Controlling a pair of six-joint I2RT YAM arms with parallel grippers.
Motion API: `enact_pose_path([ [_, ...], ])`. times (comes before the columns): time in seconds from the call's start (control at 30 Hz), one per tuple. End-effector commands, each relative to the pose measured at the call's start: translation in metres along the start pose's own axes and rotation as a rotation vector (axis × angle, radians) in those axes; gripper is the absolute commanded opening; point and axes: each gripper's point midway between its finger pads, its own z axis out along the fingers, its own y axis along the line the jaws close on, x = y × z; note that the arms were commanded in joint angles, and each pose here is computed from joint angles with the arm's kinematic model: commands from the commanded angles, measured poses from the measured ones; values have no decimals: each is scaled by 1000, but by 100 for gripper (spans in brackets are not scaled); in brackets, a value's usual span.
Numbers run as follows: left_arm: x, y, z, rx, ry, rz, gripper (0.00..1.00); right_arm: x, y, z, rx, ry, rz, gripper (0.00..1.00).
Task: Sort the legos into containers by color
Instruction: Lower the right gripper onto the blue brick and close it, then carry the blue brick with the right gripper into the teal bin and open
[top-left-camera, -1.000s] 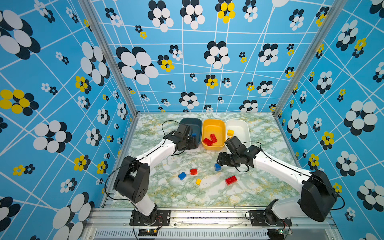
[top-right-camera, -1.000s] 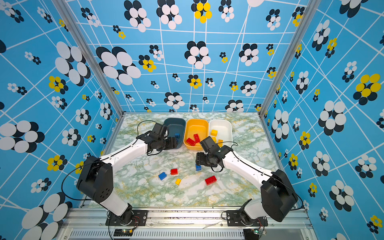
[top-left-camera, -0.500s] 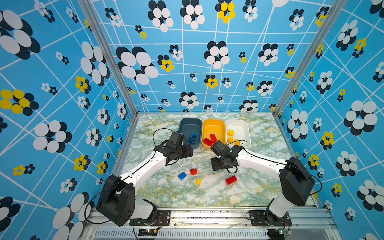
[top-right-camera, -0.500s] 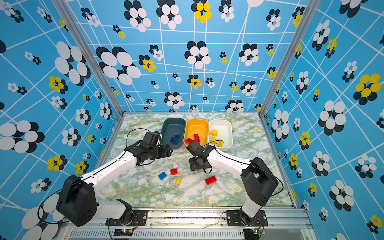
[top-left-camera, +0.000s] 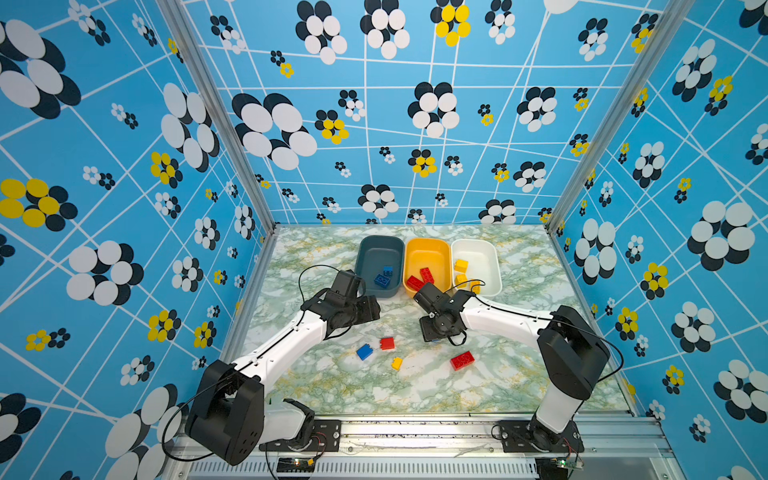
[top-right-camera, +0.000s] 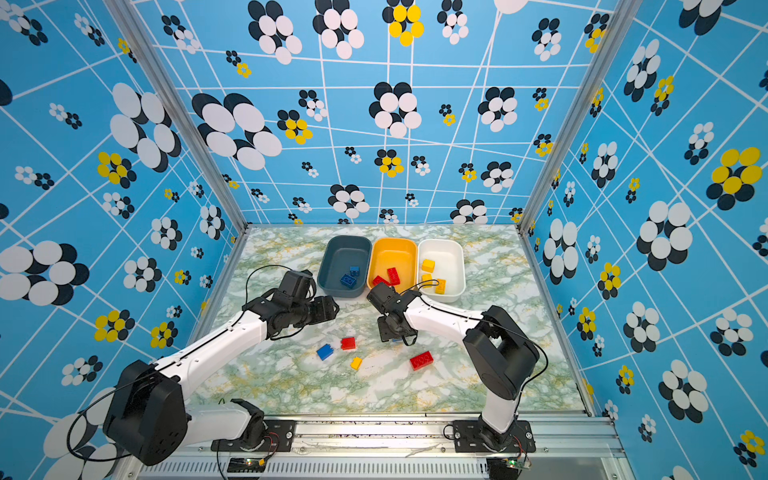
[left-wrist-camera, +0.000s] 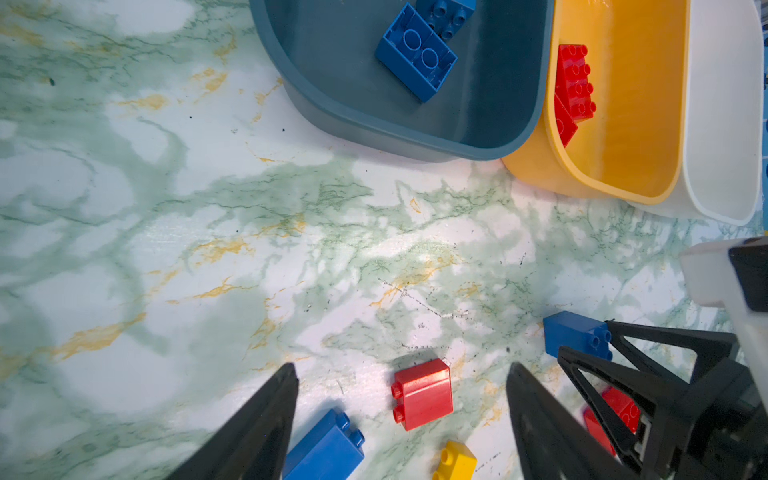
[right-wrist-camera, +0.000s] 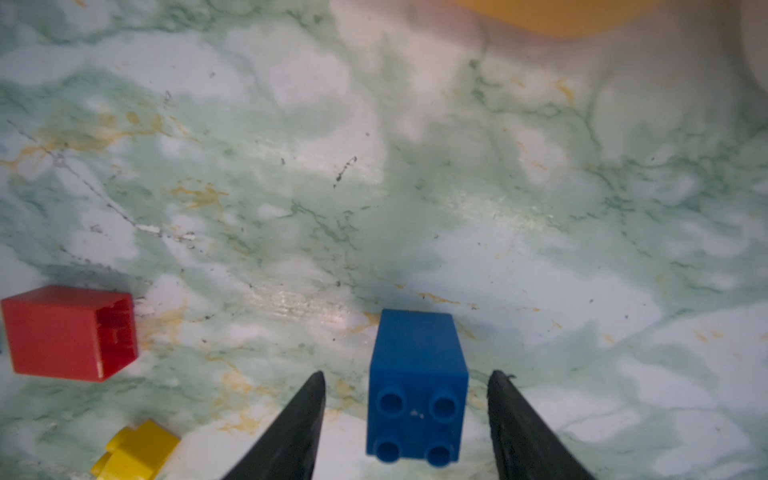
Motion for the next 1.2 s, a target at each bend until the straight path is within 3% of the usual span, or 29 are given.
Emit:
enact_pose_path([
  [0.0, 0, 0, -2, 17, -8, -15, 81, -4, 0, 1, 35, 0, -19, 59],
  [0.1, 0, 1, -3, 16, -8, -15, 81, -4, -2, 3, 47, 3, -17, 50],
  [0.27, 2, 2, -2, 16, -3, -16, 81, -1, -4, 9, 69, 27, -23, 47],
  [0.7, 5, 6, -5, 16, -10, -22, 81, -1, -4, 7, 70, 25, -13, 26],
  [0.93, 6, 10, -9, 14, -17, -27, 81, -18, 8, -12, 13, -13, 8, 25],
  [1.17, 8, 16, -11, 9, -21, -41, 81, -61, 32, -50, -77, -116, 18, 26],
])
